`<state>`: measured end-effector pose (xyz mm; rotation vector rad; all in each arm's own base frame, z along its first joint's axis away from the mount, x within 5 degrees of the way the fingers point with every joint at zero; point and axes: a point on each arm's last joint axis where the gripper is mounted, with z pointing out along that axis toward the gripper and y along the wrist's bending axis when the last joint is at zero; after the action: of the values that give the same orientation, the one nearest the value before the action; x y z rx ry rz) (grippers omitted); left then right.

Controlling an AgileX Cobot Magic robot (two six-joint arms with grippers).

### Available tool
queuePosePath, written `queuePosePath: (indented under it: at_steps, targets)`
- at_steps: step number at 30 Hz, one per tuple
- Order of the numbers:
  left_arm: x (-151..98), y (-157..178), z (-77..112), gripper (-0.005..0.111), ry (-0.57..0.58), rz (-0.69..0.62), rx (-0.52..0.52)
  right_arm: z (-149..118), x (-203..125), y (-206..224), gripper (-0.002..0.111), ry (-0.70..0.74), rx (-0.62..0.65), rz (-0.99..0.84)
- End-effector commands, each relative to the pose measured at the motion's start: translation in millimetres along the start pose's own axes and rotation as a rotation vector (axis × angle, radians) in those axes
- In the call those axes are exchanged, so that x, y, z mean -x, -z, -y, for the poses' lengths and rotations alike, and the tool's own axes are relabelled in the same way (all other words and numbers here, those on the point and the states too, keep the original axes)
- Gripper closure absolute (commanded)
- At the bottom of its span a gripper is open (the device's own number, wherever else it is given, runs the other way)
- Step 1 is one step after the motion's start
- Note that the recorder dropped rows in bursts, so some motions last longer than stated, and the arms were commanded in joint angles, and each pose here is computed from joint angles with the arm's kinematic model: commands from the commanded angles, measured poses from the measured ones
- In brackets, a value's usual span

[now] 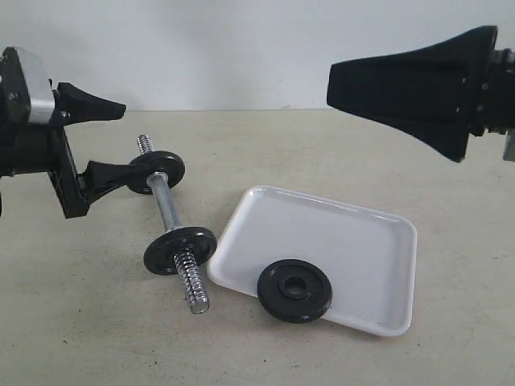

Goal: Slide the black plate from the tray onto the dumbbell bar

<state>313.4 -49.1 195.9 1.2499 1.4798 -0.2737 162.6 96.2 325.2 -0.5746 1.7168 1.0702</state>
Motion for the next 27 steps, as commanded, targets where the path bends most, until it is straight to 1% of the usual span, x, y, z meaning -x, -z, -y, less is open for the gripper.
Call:
queuePosePath:
  at_steps: [1,2,3,5,7,9,10,11,12,14,19,24,27]
  targets:
    - [-2,2,-3.4,0.026,-0.401,-0.058,0.011,2,0,0,0.003,0.01,-0.019,-0.005]
    - [-2,1,-2.8,0.026,-0.441,-0.072,0.005,3,0,0,0.003,0.01,-0.026,-0.004]
    - [-4,-3,1.8,0.026,-0.527,-0.11,-0.039,3,1,0,0.003,0.01,-0.033,-0.002]
    - [-2,-14,17.3,0.026,-0.728,-0.151,-0.168,4,1,0,0.003,0.01,-0.038,-0.001]
    - [2,-29,28.0,0.026,-0.829,-0.232,-0.217,4,1,0,0.003,0.01,-0.038,-0.001]
    - [7,-36,34.9,0.026,-0.885,-0.256,-0.246,3,0,0,0.003,0.011,-0.024,-0.006]
    - [7,-38,35.8,0.026,-0.945,-0.285,-0.279,2,-1,0,0.003,0.018,-0.018,-0.014]
    - [6,-38,36.1,0.026,-0.974,-0.312,-0.3,2,-1,0,0.003,0.018,-0.014,-0.019]
    - [2,-38,34.8,0.026,-1.002,-0.394,-0.311,1,-1,0,0.003,0.021,-0.004,-0.024]
    - [1,-39,31.1,0.026,-1.023,-0.437,-0.297,0,-2,0,0.003,0.021,0.008,-0.026]
    - [9,-44,31.9,0.026,-1.021,-0.342,-0.308,0,-2,0,0.003,0.024,0.009,-0.026]
    - [4,-54,33.8,0.026,-0.978,-0.298,-0.333,0,-2,0,0.003,0.024,0.009,-0.026]
    - [-1,-58,32.4,0.026,-0.974,-0.319,-0.338,0,-2,0,0.003,0.024,0.009,-0.026]
